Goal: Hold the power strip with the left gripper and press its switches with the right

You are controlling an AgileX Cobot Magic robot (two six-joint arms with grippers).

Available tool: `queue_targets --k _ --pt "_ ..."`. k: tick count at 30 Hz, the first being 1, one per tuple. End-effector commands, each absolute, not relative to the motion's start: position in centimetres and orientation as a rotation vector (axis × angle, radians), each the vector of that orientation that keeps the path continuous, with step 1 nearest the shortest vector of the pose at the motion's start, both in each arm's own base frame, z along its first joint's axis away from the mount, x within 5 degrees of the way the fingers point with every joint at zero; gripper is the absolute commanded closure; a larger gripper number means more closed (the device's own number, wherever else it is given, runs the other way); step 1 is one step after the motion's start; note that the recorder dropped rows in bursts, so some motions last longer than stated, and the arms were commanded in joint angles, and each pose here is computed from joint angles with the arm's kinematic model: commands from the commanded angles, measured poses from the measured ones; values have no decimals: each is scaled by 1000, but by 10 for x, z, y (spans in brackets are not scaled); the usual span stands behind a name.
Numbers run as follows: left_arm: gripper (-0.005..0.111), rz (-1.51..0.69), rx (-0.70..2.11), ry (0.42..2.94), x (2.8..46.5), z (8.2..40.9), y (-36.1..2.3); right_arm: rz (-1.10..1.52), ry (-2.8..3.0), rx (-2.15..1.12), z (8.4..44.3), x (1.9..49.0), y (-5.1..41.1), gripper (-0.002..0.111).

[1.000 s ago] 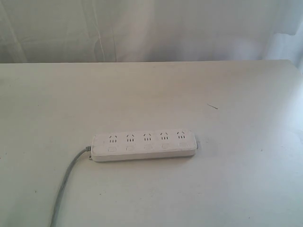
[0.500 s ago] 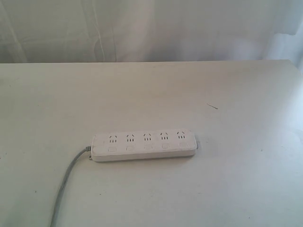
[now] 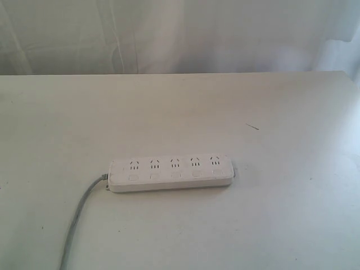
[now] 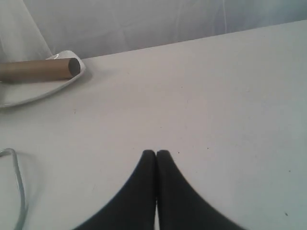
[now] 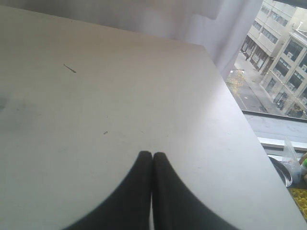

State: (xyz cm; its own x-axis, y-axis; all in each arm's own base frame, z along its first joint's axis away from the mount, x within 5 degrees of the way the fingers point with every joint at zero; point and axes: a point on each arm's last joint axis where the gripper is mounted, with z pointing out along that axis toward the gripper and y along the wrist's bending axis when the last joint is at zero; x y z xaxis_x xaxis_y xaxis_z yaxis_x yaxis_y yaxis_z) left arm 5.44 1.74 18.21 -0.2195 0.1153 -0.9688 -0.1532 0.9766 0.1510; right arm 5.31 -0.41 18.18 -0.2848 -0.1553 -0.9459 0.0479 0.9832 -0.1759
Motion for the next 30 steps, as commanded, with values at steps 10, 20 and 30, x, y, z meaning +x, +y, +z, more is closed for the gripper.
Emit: queue_targets --k 10,20,30 --pt "107 93 212 1960 53 164 -2 -209 1835 -80 182 53 -4 108" --pt "107 102 266 1969 53 164 -4 -209 1835 -80 182 53 -4 108" --pt "107 60 257 1965 53 164 -6 -209 1835 -80 182 53 -4 108"
